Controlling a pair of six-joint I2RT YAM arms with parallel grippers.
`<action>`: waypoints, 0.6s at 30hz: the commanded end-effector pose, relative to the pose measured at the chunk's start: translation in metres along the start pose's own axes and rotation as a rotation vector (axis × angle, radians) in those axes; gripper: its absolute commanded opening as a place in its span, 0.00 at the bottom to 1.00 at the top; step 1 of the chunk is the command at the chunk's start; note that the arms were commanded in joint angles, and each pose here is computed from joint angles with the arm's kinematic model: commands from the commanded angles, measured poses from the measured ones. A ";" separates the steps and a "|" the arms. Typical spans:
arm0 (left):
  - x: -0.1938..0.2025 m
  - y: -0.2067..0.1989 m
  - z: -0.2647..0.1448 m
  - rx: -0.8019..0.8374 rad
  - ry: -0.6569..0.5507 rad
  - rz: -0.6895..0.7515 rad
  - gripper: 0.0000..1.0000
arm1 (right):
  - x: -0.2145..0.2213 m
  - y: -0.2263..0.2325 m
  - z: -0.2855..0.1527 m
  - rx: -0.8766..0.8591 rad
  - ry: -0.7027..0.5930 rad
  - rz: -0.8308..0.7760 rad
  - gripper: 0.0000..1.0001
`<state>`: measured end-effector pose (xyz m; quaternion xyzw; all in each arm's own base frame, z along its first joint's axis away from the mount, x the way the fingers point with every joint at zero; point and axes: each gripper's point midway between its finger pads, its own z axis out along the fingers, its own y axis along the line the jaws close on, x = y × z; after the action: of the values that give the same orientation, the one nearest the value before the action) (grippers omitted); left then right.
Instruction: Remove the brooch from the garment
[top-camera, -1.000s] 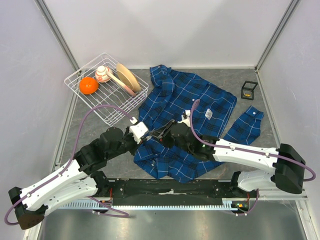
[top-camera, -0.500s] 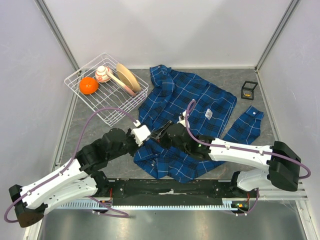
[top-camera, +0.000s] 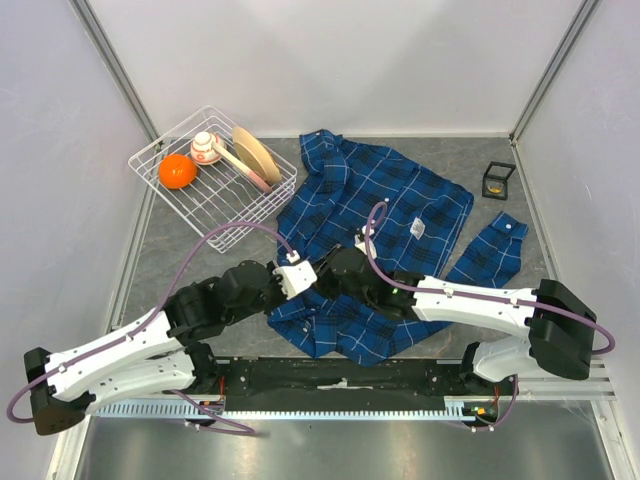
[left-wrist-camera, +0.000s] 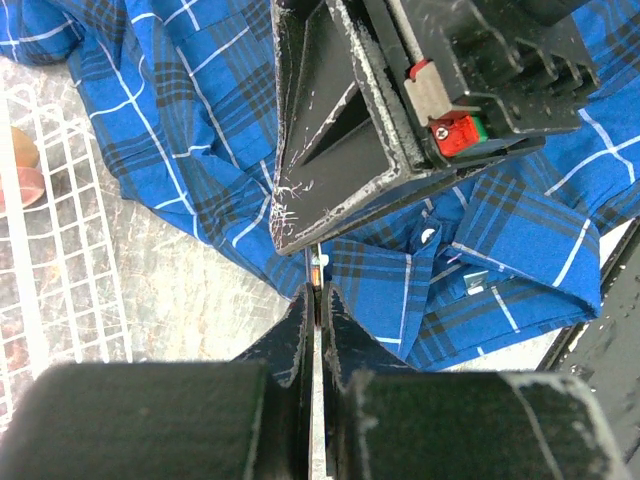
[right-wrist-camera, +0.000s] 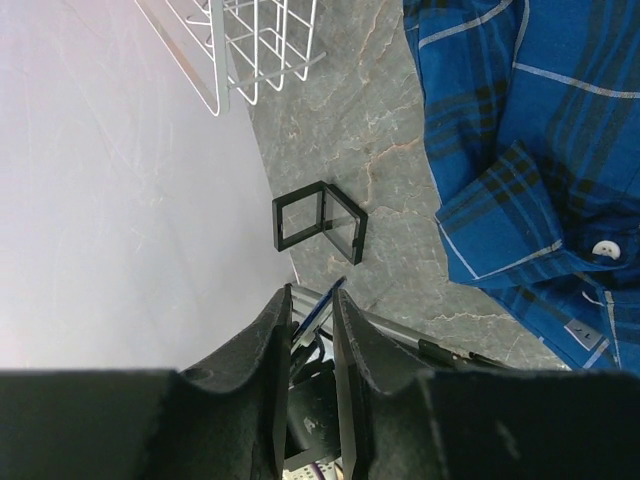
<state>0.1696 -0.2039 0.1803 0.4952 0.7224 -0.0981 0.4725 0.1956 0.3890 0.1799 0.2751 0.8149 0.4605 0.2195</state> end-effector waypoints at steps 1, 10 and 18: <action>-0.033 0.009 -0.004 -0.024 -0.080 0.059 0.02 | 0.018 0.035 -0.008 -0.118 0.078 0.065 0.27; -0.030 0.006 0.004 -0.029 -0.045 0.094 0.02 | 0.026 0.032 -0.003 -0.114 0.117 0.099 0.20; -0.032 0.009 -0.001 -0.054 -0.062 0.024 0.04 | 0.022 0.026 -0.001 -0.137 0.093 0.093 0.00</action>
<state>0.1741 -0.2020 0.1737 0.5205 0.7188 -0.0506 0.4581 0.1979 0.3964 0.1785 0.3023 0.7976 0.4823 0.1997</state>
